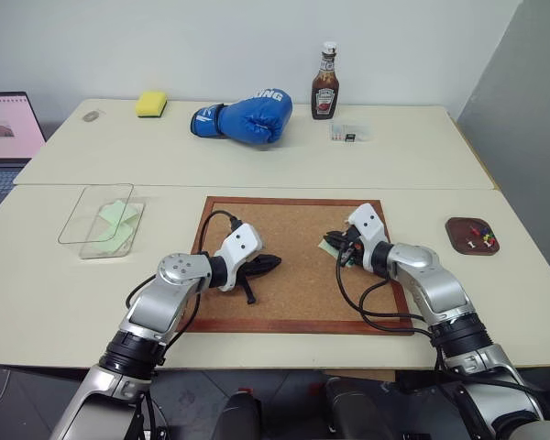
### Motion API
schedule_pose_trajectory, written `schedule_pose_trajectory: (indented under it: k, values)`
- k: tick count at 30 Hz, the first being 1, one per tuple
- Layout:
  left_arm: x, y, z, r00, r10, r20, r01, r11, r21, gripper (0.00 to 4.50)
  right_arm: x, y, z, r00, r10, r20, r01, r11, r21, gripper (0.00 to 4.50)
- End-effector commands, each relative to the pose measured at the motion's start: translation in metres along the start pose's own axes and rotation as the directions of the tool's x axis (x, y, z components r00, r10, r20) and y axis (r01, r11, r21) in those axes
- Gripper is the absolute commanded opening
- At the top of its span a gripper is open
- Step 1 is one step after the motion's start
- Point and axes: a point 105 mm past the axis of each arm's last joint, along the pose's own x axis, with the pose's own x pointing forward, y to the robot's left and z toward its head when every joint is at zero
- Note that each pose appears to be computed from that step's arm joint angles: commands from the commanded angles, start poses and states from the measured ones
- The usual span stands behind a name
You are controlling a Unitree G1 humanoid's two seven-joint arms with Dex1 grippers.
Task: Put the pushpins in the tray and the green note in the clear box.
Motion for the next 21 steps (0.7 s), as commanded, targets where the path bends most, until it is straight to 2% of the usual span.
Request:
schedule_pose_trajectory:
  k: [1, 6, 14, 21]
  values:
    - [0.0, 0.002, 0.002, 1.0, 0.0, -0.01, 0.0, 1.0, 0.015, 0.0, 0.004, 0.004, 0.018, 0.998, 0.032, 0.051, -0.03, 0.999, -0.038, 0.01]
    - [-0.002, 0.003, 0.0, 1.0, 0.004, -0.016, -0.003, 1.0, 0.012, 0.0, -0.001, -0.001, 0.033, 0.994, 0.019, 0.107, -0.016, 0.999, -0.032, 0.01]
    - [-0.002, -0.001, -0.003, 0.999, -0.017, -0.038, 0.016, 1.0, -0.014, 0.0, -0.022, 0.011, 0.072, 0.967, 0.106, 0.233, -0.108, 0.994, -0.004, 0.01]
    - [0.0, -0.003, -0.007, 0.998, -0.027, -0.056, 0.026, 1.0, -0.016, 0.0, -0.027, 0.011, 0.074, 0.969, 0.09, 0.228, -0.09, 0.996, -0.011, 0.01]
